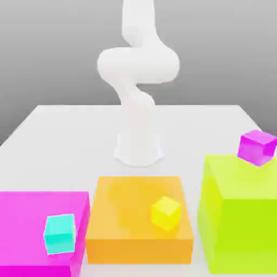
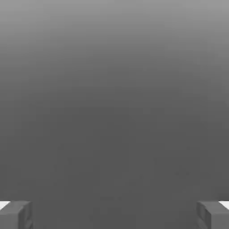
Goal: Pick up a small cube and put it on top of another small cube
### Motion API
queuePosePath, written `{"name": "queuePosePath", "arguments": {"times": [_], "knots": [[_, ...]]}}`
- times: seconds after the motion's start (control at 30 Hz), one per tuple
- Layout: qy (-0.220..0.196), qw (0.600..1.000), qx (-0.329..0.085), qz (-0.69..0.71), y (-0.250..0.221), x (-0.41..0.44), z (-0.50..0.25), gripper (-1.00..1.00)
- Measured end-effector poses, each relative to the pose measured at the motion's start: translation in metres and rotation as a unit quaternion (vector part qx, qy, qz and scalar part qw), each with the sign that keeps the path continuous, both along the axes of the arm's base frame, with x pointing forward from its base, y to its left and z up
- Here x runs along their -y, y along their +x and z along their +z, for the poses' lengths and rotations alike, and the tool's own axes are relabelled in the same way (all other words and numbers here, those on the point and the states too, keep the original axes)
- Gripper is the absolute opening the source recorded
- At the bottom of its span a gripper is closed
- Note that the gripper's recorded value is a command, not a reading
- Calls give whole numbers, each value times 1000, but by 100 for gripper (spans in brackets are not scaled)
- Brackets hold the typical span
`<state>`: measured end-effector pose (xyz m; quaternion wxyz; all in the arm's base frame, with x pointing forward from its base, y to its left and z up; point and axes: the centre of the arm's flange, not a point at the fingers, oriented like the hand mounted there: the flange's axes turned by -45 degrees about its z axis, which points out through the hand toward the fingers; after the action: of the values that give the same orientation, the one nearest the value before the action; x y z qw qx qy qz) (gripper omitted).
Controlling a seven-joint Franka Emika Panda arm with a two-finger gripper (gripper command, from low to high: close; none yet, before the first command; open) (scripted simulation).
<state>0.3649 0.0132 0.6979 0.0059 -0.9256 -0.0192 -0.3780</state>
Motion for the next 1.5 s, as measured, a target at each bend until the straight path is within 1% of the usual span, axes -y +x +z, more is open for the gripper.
{"name": "queuePosePath", "arguments": {"times": [0.17, 0.3, 0.47, 0.6, 0.73, 0.9, 1.23, 1.43, 1.5], "knots": [[9, 996, -44, 77, 34, -38, -53, 0], [9, 987, -78, 142, 48, -82, -93, 0], [0, 968, -121, 222, 51, -141, -145, 0], [-14, 947, -153, 283, 43, -190, -187, 0], [-32, 922, -183, 341, 25, -236, -229, 0], [-61, 885, -216, 408, -9, -288, -281, 0], [-140, 796, -266, 526, -104, -362, -380, 0], [-205, 758, -288, 548, -144, -349, -467, 0], [-221, 765, -293, 530, -138, -326, -492, 0]]}}
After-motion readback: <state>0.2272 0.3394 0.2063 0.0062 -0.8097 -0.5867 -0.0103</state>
